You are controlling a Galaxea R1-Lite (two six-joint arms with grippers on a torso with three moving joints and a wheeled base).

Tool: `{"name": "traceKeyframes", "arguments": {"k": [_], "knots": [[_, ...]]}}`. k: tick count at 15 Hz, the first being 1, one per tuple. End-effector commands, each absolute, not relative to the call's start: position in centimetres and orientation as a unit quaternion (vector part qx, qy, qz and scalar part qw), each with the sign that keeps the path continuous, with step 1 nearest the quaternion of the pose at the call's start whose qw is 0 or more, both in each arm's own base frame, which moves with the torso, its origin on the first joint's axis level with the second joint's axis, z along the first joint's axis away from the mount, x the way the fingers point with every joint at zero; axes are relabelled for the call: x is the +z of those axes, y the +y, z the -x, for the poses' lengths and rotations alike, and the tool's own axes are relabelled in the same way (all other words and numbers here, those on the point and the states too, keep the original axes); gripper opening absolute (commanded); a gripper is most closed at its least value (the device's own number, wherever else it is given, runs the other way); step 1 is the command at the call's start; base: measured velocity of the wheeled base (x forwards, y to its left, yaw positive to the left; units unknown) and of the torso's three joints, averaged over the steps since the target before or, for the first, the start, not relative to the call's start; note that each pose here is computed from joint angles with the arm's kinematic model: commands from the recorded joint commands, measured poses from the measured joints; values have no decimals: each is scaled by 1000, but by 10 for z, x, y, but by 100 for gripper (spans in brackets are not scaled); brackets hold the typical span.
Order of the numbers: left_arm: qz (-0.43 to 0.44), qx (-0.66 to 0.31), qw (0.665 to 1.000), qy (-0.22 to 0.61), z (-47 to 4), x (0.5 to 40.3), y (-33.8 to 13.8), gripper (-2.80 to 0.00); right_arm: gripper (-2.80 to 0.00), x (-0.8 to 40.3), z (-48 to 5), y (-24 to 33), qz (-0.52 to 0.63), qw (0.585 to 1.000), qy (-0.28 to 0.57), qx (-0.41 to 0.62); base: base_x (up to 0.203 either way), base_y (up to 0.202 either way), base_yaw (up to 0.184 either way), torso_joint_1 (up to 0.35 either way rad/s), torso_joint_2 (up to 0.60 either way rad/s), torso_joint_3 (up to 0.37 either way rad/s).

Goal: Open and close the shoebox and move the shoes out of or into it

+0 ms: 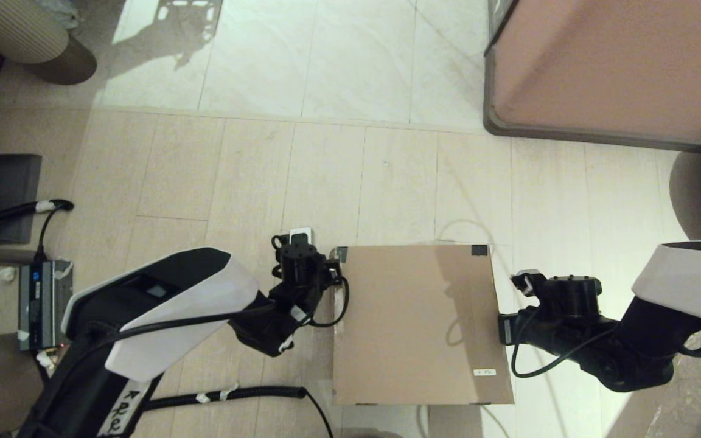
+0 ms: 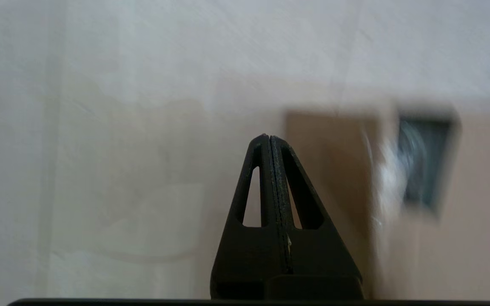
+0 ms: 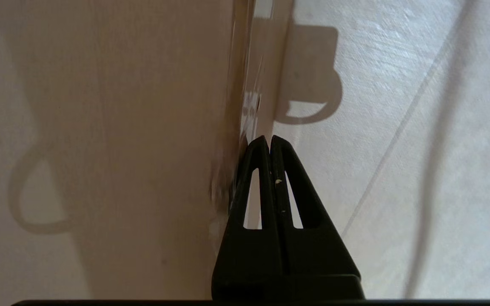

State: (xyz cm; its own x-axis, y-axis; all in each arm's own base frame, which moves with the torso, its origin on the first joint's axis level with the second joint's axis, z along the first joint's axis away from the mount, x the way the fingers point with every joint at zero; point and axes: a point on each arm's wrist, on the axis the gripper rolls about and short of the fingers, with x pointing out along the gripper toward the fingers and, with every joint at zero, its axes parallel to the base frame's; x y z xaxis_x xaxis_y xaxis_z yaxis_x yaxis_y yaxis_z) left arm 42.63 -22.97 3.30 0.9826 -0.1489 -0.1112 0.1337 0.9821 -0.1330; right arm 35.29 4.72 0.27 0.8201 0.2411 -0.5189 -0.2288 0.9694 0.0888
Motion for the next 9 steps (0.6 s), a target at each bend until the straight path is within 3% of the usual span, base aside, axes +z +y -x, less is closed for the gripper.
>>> {"name": "traceKeyframes", "arguments": {"k": [1,6,9], "knots": [[68,-46,996,35,-440,49,-209,-280,-280,9,-361,63,-7,954,261,144,0,0,0,0,0,0],[64,1,997,33,-452,63,-165,-280,-280,9,-351,73,-6,949,272,158,0,0,0,0,0,0],[48,8,996,77,-432,61,-154,-280,-280,14,-335,56,-10,949,283,139,0,0,0,0,0,0]]}}
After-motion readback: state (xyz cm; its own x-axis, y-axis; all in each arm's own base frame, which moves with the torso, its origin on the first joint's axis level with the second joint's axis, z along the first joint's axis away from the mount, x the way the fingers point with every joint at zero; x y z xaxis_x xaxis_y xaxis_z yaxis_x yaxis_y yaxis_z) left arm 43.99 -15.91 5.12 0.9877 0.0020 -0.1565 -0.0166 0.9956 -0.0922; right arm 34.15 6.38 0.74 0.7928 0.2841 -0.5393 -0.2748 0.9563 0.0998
